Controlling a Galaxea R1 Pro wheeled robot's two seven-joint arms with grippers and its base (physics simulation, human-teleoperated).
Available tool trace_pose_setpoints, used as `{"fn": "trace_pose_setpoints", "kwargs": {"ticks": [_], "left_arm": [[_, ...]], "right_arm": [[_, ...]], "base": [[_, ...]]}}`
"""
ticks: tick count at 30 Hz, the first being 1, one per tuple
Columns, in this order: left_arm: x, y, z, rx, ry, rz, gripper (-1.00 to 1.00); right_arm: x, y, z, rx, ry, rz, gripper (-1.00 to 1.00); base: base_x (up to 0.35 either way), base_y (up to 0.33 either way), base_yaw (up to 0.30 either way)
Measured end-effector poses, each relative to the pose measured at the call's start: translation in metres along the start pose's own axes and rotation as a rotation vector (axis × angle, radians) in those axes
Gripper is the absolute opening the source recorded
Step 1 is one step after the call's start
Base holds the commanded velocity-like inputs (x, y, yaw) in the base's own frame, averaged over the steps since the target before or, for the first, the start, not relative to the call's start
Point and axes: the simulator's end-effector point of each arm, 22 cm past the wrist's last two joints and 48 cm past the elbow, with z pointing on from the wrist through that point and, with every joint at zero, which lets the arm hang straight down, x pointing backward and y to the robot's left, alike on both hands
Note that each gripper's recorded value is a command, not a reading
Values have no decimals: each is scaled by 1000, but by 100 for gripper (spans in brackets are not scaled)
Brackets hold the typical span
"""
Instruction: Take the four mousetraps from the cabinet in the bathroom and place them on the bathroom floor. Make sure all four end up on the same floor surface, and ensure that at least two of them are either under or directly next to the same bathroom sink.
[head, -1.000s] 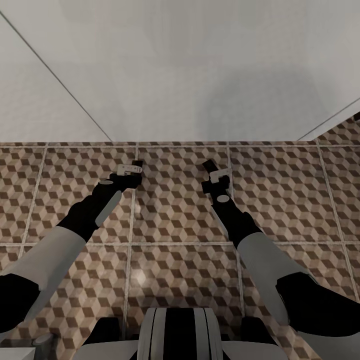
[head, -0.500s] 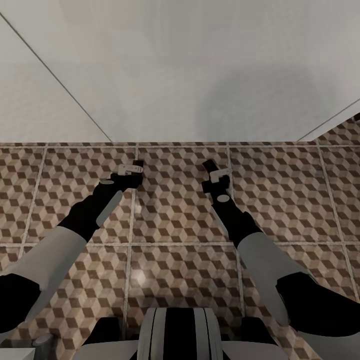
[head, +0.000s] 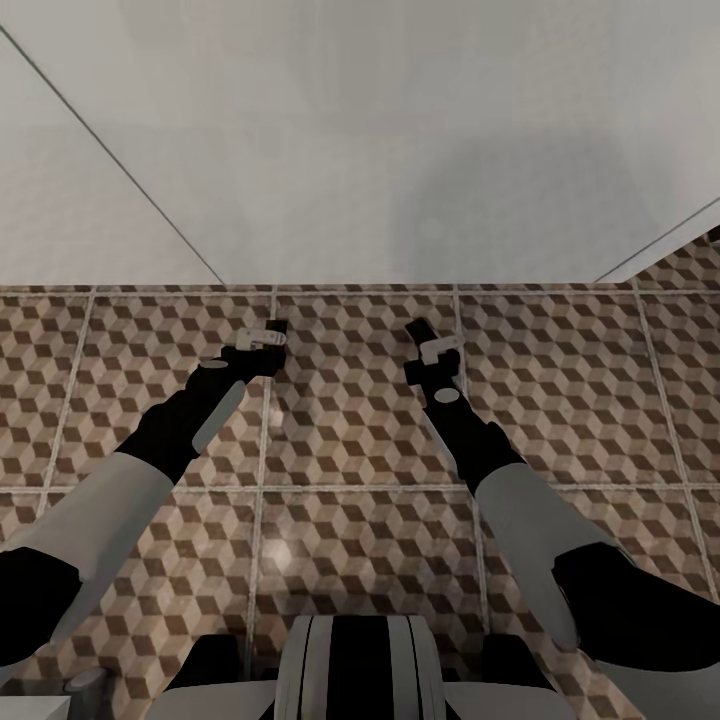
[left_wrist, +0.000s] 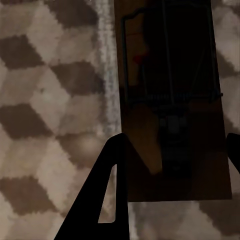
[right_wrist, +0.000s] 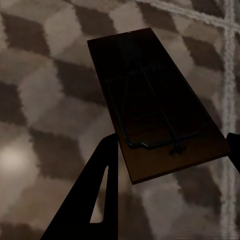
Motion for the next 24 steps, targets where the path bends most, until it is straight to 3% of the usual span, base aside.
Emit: {"fn": "trace_pose_setpoints", "kwargs": {"ticks": [24], "left_arm": [[-1,0,0,0,-2,0,-100]], "right_arm": [[25,-1,1,-4,46,-14,-100]], "base": [[0,0,0]]}}
